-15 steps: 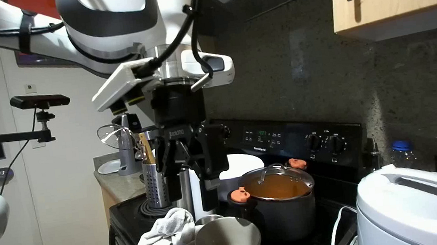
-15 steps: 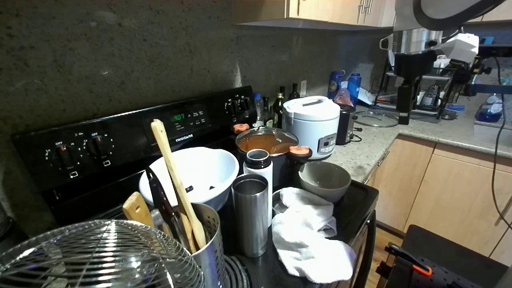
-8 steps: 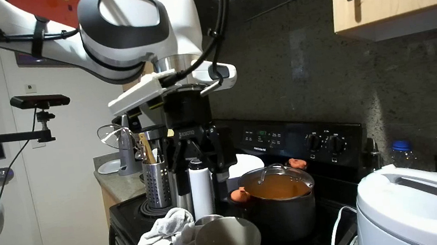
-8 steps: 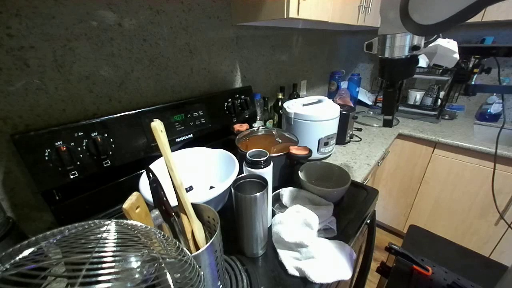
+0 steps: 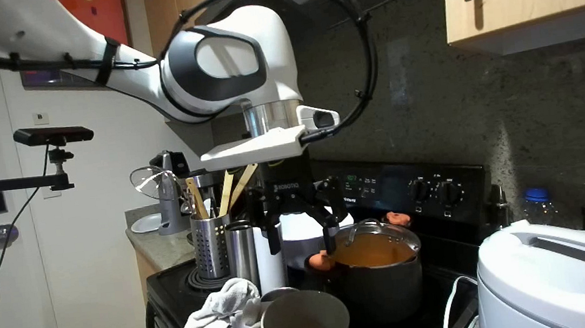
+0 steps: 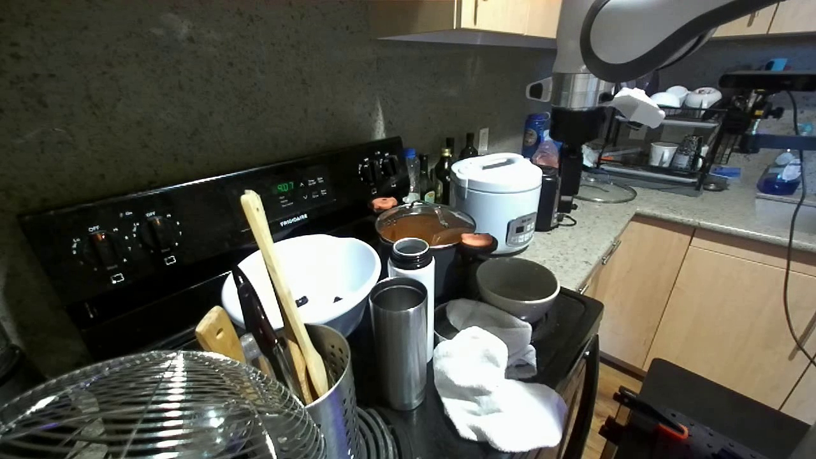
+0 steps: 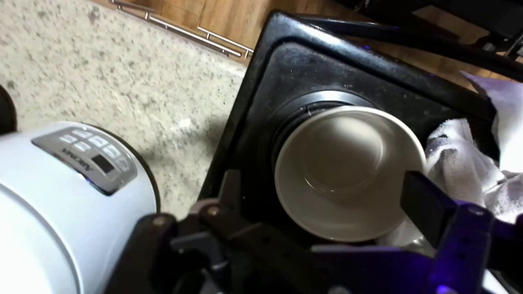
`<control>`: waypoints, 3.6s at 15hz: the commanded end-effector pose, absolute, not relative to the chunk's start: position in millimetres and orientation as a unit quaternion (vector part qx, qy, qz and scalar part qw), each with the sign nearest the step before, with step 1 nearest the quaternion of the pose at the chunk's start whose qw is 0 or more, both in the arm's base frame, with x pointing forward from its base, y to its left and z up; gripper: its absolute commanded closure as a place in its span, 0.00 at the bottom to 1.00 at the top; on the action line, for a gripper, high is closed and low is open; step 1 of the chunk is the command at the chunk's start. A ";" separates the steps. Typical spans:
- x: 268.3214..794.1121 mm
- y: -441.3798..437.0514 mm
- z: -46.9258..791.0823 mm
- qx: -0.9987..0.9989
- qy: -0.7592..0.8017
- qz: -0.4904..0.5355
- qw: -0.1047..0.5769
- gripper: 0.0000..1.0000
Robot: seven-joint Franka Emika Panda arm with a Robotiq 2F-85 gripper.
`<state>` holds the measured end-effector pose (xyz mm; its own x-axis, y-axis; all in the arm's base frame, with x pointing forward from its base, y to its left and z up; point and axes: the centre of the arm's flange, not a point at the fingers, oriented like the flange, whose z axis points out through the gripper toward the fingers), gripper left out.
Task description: Take the lid off the pot, put it in the bowl then use a wooden spatula to stir in the pot
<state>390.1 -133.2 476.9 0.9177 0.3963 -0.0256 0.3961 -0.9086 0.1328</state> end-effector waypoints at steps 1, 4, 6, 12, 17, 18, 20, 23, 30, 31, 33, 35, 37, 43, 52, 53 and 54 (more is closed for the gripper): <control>426.1 -128.9 470.6 0.958 0.282 0.006 0.045 0.00; 445.5 -114.2 458.1 0.936 0.352 0.011 0.024 0.00; 456.4 -107.4 449.6 0.921 0.389 0.017 0.019 0.00; 488.6 -101.1 420.8 0.890 0.452 0.043 0.029 0.00; 505.7 -96.6 411.7 0.879 0.471 0.065 0.022 0.00; 507.9 -95.8 410.8 0.879 0.472 0.067 0.020 0.00; 510.8 -94.0 410.7 0.879 0.472 0.071 0.012 0.28; 510.9 -94.0 408.3 0.879 0.470 0.074 0.010 0.51; 502.4 -101.1 400.8 0.887 0.457 0.070 0.000 0.96; 501.5 -102.3 400.5 0.888 0.455 0.070 -0.003 0.95; 501.9 -101.9 402.2 0.888 0.455 0.072 -0.004 0.92; 502.0 -99.3 406.9 0.874 0.481 0.071 -0.005 0.92; 502.2 -97.7 408.7 0.850 0.522 0.065 -0.005 0.93; 501.7 -96.7 407.6 0.787 0.614 0.052 -0.006 0.93; 507.3 -100.4 411.7 0.720 0.693 0.038 -0.014 0.93; 508.1 -100.9 412.4 0.717 0.696 0.037 -0.014 0.93; 508.9 -101.1 413.1 0.717 0.696 0.037 -0.014 0.93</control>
<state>505.0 -96.7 405.0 0.0611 0.9954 0.0732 0.9963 -0.0652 0.0555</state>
